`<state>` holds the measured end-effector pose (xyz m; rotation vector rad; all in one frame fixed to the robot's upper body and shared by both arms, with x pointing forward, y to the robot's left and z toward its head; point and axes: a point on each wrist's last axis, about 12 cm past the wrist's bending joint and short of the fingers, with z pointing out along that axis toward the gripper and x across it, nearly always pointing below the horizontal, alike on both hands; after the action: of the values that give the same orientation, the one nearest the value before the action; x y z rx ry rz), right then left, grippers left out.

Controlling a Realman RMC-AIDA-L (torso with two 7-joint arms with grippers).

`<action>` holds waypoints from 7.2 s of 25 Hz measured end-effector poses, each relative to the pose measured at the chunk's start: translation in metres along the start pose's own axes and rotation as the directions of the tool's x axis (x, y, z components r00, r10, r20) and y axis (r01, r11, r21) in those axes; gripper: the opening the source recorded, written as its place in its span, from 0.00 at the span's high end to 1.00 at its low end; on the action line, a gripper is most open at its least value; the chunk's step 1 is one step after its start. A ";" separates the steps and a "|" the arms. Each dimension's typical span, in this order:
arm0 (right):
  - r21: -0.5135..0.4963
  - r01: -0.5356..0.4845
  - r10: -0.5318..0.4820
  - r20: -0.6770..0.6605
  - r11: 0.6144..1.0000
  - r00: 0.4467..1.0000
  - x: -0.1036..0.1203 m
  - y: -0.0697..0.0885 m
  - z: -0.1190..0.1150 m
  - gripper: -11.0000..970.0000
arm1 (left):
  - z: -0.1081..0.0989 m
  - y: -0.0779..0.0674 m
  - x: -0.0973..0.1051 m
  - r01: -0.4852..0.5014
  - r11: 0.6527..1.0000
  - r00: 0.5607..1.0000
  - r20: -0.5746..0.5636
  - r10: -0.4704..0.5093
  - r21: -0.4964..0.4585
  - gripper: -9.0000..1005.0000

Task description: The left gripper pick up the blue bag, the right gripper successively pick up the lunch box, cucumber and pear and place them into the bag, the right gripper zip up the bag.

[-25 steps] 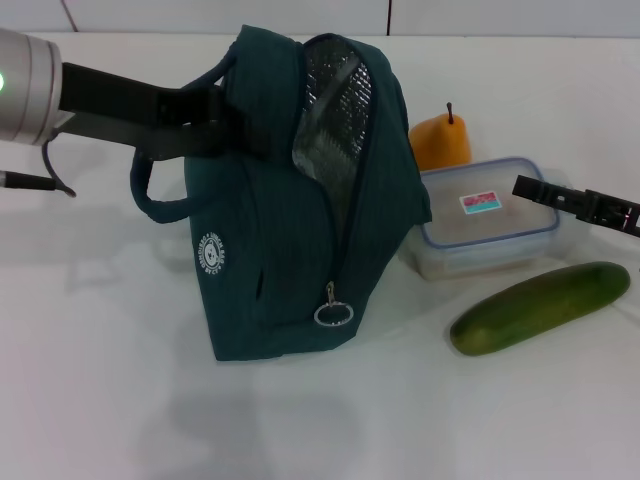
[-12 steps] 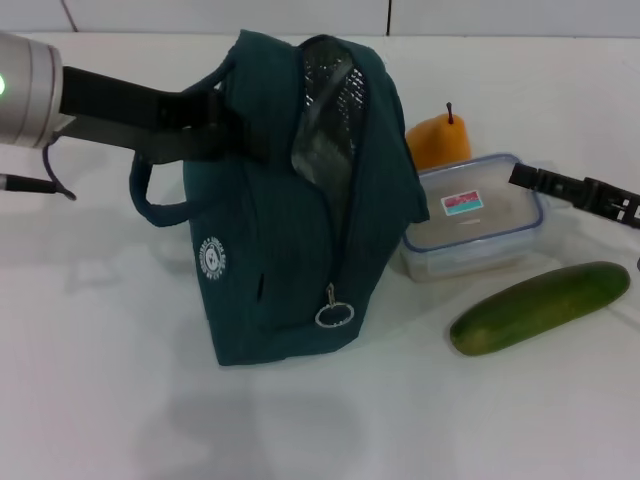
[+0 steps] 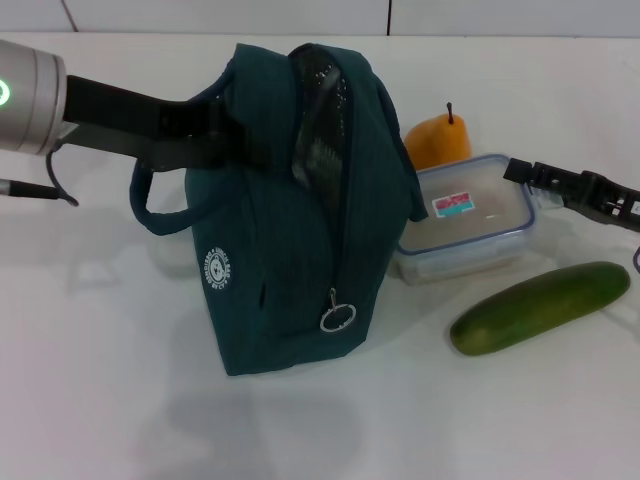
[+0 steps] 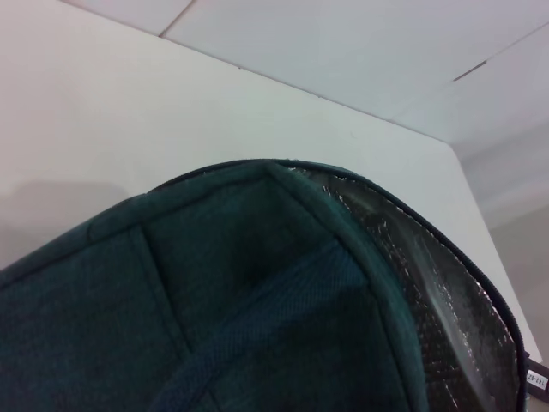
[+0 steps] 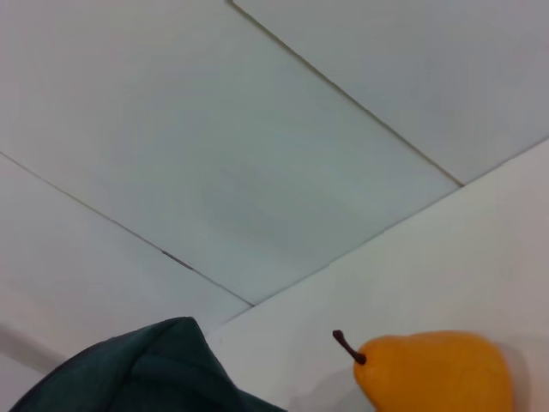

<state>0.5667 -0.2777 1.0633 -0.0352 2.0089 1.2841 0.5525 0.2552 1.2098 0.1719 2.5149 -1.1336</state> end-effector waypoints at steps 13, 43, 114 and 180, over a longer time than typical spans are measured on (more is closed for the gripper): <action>-0.028 -0.105 0.104 -0.017 0.994 0.994 0.005 0.002 -0.003 0.47 | -0.001 0.000 -0.001 -0.017 1.000 1.000 0.001 0.017 -0.004 0.94; -0.072 -0.151 0.149 -0.026 0.986 0.988 0.000 0.009 0.002 0.88 | -0.002 -0.003 -0.006 -0.045 0.999 0.999 0.008 0.046 -0.007 0.93; -0.408 -0.181 0.211 0.031 0.895 0.977 -0.032 0.069 0.055 0.81 | 0.013 -0.006 -0.017 -0.122 0.990 0.992 -0.018 0.123 0.069 0.93; -0.779 0.592 -0.785 -0.493 0.207 -0.374 -0.070 0.148 0.067 0.13 | 0.007 0.025 -0.009 -0.071 0.992 0.997 0.038 0.067 0.104 0.93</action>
<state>0.5976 -0.1749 1.2037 -2.3883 1.7319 0.3211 0.5693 0.2672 1.1917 0.2630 2.4016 -1.2314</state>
